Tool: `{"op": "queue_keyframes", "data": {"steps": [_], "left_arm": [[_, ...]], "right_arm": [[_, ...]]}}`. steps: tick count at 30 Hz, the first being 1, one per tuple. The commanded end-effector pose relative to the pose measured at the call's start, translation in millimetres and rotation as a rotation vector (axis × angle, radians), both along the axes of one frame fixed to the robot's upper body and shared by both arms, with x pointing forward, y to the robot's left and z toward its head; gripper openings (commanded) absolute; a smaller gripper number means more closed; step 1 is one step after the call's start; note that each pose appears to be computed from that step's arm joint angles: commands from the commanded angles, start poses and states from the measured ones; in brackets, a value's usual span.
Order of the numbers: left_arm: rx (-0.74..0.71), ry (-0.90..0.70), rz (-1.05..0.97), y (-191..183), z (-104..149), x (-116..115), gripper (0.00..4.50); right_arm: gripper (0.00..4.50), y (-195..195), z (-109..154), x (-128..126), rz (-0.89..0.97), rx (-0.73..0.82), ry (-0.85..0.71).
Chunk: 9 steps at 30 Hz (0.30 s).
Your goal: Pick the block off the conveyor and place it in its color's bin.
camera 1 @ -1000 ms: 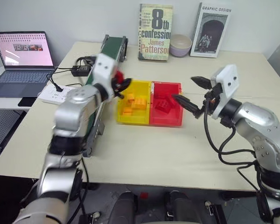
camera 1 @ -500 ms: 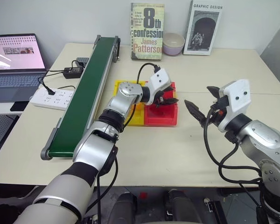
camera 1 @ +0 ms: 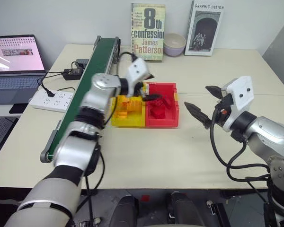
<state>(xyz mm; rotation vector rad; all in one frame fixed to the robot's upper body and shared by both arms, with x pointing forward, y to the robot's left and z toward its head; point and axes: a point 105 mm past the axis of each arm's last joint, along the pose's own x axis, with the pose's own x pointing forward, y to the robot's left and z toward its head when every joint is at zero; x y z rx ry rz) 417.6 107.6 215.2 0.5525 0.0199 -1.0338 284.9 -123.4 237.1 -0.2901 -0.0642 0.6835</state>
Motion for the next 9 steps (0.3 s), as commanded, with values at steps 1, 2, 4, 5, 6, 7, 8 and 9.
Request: {"op": "queue_keyframes", "data": {"steps": [1, 2, 4, 5, 6, 7, 8, 9], "left_arm": [[0.001, -0.002, 0.048, 38.0, 17.7, -21.8, 4.49], [0.0, 0.003, 0.068, 46.9, 19.4, -28.2, 4.49], [-0.007, 0.006, 0.104, 57.2, 22.0, -37.4, 4.49], [-0.016, 0.016, 0.131, 66.4, 22.8, -44.6, 4.49], [-0.022, 0.025, 0.15, 72.1, 23.3, -50.1, 4.49], [-0.014, 0.035, 0.173, 80.9, 21.8, -59.4, 4.49], [-0.004, 0.044, 0.201, 89.2, 19.9, -67.6, 4.49], [0.001, 0.055, 0.216, 92.9, 18.3, -73.6, 4.49]], "right_arm": [[4.5, 6.8, 13.8, -3.1, 0.157, -0.012, -0.034], [4.5, 6.7, 14.6, -1.7, 0.18, -0.015, -0.029], [4.5, 5.1, 15.0, 1.3, 0.209, -0.024, -0.024], [4.5, 4.9, 15.2, 4.4, 0.224, -0.03, -0.02], [4.5, 4.8, 15.2, 6.6, 0.234, -0.035, -0.018], [4.5, 5.1, 14.4, 9.7, 0.249, -0.045, -0.014], [4.5, 6.2, 13.2, 11.9, 0.267, -0.051, -0.008], [4.5, 7.0, 12.3, 13.3, 0.281, -0.055, -0.004]]}}
